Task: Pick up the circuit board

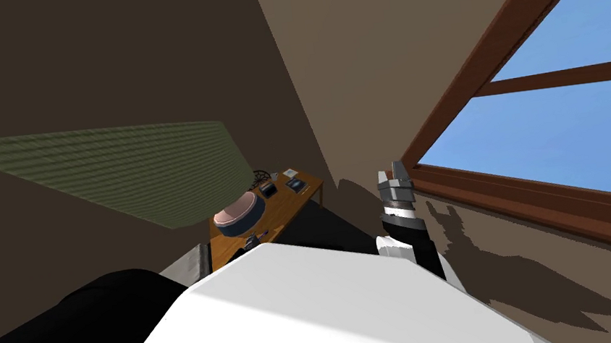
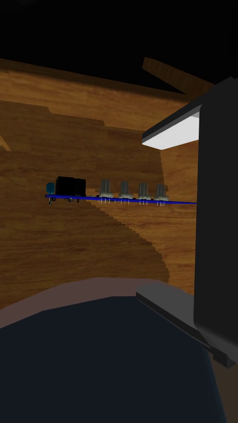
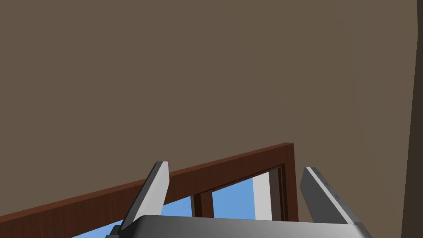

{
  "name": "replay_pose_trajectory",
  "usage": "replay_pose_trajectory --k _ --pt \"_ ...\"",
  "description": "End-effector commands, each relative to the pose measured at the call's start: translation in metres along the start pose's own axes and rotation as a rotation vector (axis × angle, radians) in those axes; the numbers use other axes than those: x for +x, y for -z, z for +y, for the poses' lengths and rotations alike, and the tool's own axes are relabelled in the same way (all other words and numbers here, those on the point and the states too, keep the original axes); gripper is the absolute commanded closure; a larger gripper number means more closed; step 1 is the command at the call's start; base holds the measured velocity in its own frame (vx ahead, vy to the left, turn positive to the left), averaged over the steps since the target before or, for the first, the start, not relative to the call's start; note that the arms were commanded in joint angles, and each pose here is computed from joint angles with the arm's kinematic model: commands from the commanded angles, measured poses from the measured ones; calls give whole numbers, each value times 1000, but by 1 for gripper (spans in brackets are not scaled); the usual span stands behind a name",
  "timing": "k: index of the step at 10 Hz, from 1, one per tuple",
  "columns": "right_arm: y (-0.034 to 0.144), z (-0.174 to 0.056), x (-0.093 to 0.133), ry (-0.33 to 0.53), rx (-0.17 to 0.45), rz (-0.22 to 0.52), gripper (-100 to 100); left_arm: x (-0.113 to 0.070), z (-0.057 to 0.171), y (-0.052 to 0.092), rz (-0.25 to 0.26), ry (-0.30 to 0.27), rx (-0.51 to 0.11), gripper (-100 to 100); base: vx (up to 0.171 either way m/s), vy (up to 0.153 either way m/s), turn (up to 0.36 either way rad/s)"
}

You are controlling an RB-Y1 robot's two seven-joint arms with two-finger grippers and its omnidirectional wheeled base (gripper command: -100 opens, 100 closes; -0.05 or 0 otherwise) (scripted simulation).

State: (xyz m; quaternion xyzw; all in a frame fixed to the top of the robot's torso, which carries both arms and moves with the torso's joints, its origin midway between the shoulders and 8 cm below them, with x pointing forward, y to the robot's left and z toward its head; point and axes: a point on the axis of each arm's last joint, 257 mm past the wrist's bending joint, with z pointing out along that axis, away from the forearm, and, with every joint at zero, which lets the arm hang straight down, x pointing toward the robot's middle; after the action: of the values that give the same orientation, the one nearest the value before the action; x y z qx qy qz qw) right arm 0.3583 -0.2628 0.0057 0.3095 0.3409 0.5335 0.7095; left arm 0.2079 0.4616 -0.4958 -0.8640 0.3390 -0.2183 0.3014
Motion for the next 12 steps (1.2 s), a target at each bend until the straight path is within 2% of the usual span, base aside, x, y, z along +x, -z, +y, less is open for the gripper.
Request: replay_pose_trajectory --k 1,2,3,6,7,8,12 --pt "0 0 0 0 0 0 0 0 0 0 0 0 0 -100 29 4 4" --pt "0 0 0 0 0 0 0 0 2 0 -1 3 -4 0 7 0 -1" --pt "0 0 0 0 0 0 0 3 5 -6 2 0 -1 -100 15 19 30" --pt "0 0 0 0 0 0 0 8 10 -14 6 -4 1 -100 24 33 19" --pt "0 0 0 0 0 0 0 8 8 -12 5 -3 0 -100 11 13 0" --pt "0 0 0 0 0 0 0 8 8 -12 6 -3 1 100 0 0 0" --pt "0 0 0 0 0 0 0 8 9 -12 4 2 0 100 0 0 0"
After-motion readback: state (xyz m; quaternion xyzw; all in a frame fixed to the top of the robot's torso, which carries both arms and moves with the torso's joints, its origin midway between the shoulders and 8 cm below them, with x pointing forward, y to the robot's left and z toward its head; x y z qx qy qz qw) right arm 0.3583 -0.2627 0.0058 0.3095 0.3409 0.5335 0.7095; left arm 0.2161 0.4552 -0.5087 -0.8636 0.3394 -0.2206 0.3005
